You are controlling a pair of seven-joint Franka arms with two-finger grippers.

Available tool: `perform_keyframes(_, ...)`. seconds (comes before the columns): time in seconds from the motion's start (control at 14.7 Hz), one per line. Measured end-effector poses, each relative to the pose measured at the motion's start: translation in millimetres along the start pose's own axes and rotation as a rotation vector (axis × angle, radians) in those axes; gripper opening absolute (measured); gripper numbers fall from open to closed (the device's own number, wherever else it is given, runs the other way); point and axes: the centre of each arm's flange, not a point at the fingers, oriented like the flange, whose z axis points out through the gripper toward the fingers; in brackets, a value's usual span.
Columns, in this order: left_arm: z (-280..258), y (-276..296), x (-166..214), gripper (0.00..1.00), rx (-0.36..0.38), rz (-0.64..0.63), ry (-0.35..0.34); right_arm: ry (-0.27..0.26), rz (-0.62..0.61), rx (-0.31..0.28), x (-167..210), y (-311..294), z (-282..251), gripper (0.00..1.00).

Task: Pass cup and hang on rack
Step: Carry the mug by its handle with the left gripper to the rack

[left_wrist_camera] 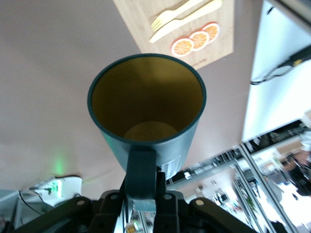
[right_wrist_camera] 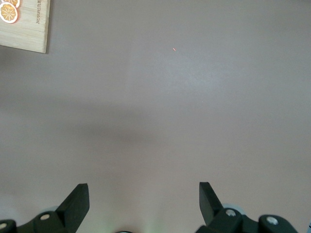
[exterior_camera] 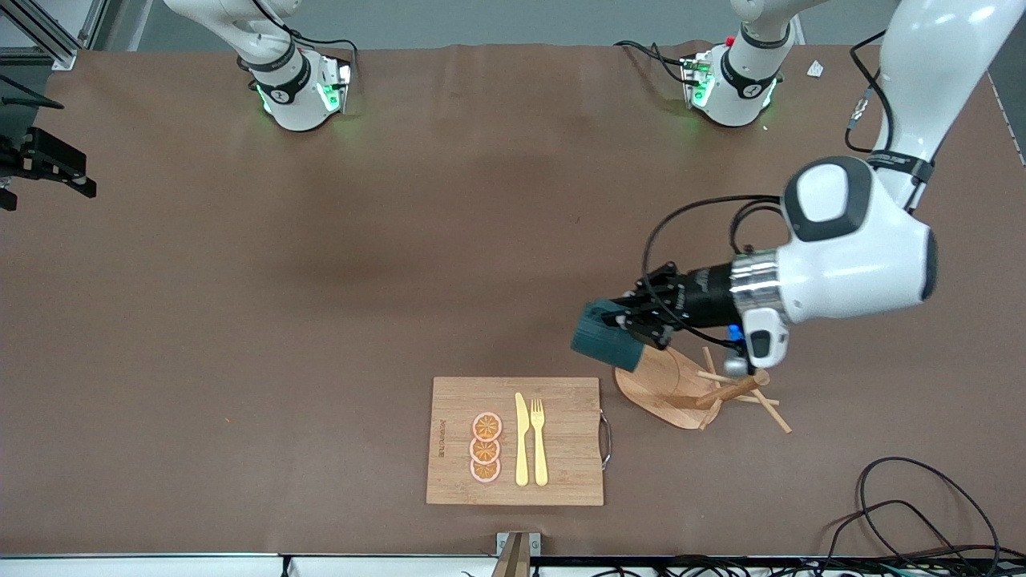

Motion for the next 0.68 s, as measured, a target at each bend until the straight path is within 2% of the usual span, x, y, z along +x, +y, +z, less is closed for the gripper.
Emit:
perform_keyframes(0.2,-22,-11,30,0.21,-0.027,0.036,-0.075,-0.001,-0.001,0.0,0,0,0,1.0)
perform_keyframes(0.68,-52,-34,93,0.21,-0.026,0.124,-0.145,-0.002,-0.009,0.0,1,-5,0,1.0)
